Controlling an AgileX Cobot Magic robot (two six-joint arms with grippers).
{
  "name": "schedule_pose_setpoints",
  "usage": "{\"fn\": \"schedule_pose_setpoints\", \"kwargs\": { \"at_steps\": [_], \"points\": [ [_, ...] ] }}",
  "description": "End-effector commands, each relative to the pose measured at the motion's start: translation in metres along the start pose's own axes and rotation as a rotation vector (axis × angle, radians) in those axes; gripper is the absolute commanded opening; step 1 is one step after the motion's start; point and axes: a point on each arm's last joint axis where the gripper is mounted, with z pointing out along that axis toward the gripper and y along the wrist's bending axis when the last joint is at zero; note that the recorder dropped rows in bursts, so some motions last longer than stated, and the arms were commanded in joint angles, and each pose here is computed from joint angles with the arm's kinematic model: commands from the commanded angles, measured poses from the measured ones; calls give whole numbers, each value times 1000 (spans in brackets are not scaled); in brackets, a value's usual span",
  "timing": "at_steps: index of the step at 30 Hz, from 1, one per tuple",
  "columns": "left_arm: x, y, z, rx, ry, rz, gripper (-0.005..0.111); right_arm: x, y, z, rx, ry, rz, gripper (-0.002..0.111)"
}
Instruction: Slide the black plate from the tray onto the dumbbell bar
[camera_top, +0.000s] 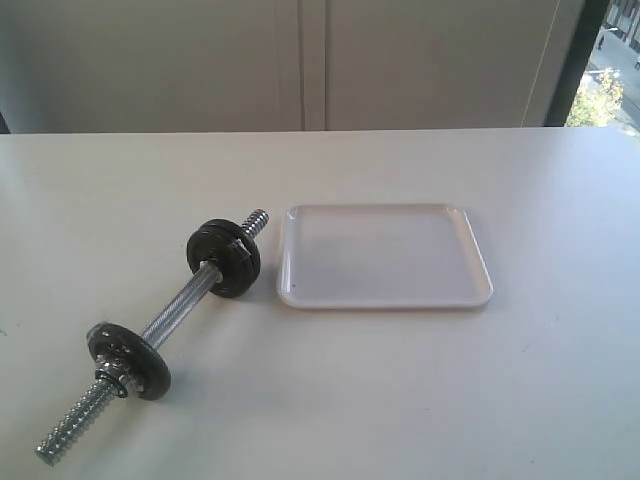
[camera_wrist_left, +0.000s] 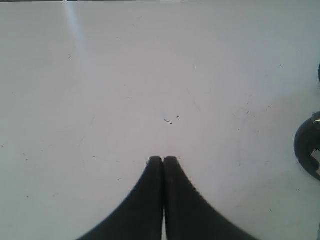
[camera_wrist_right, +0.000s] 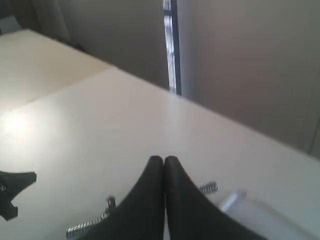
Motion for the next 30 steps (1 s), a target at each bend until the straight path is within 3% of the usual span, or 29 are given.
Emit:
{"fn": "schedule_pose_setpoints", "kwargs": {
  "at_steps": [1,5,9,13,17,21,27,30],
  "points": [
    [1,0,0,-1,-5,-8,0,-5,58,-81,30,-237,-167,0],
    [1,0,0,-1,-5,-8,0,16,113,-151,36,-442,-306,0],
    [1,0,0,-1,-5,-8,0,36,121,-159,41,-457,-322,0],
    [1,0,0,-1,-5,-8,0,61,103,-137,83,-370,-283,0],
    [1,0,0,-1,-5,-8,0,92,75,-112,207,-296,-263,0],
    [1,0,0,-1,-5,-8,0,116,47,-100,408,-329,-303,0],
    [1,0,0,-1,-5,-8,0,148,20,-88,603,-477,-279,0],
    [1,0,0,-1,-5,-8,0,186,3,-68,661,-371,-321,0]
  ]
}}
